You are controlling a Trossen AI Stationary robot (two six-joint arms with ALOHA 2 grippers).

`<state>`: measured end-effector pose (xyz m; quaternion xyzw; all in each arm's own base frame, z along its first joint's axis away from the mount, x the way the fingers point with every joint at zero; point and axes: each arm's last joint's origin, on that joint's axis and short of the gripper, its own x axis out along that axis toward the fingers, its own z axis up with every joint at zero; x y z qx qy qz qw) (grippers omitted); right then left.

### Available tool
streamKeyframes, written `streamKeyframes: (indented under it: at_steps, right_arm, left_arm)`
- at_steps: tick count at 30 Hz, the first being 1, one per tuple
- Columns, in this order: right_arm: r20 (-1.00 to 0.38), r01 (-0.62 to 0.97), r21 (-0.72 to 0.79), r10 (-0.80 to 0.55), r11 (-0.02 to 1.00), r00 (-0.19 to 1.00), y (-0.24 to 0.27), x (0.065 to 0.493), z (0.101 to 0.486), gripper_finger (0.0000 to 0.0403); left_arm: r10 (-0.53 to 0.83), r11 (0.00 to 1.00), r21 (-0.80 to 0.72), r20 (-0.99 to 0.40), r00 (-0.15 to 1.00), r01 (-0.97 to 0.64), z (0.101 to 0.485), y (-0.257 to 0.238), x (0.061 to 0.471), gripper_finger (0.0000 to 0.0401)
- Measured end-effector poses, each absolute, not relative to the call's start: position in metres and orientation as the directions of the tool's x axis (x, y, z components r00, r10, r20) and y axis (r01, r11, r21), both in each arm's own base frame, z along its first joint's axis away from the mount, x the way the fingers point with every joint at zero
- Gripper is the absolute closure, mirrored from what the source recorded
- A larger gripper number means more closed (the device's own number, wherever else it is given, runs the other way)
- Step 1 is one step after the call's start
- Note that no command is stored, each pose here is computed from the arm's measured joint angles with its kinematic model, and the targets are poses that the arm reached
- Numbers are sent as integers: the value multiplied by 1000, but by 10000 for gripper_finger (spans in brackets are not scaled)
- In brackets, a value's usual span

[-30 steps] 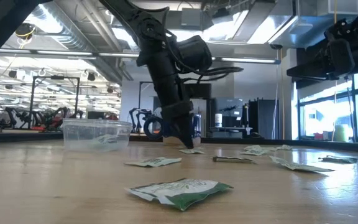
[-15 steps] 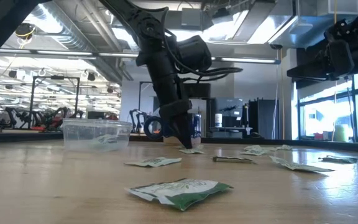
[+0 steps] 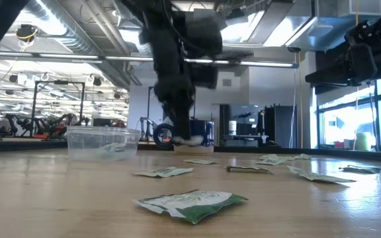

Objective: Pick and place Stevia / Truvia into bins
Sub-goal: Put the white stevia packet into the transparent container

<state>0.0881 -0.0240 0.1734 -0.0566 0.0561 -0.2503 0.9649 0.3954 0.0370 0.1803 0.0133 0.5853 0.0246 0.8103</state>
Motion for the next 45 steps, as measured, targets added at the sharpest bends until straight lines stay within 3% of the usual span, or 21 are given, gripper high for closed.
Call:
streamKeyframes:
  at_steps: [9, 17, 23, 30, 35, 45]
  right_arm:
    - [-81, 479, -113, -489, 870, 868, -24, 88, 173, 295]
    - [-84, 481, -83, -487, 873, 869, -24, 88, 173, 295]
    - [-84, 483, -59, -486, 874, 870, -24, 88, 173, 295]
    - [-84, 483, -58, -486, 874, 870, -24, 88, 173, 295]
    - [-83, 483, -59, -486, 874, 870, -24, 88, 173, 295]
    - [-83, 483, -61, -486, 874, 870, -24, 88, 173, 295]
  left_arm:
    - [37, 994, 14, -978, 205, -109, 230, 6, 356, 399]
    - [83, 989, 58, -979, 187, -132, 253, -17, 335, 395]
    - [83, 984, 56, -984, 159, -169, 235, -16, 315, 399]
    - [78, 969, 18, -969, 236, -247, 212, -4, 296, 397]
    - [89, 955, 25, -975, 206, -295, 191, 6, 285, 397]
    - [96, 936, 18, -973, 208, -350, 178, 14, 282, 363]
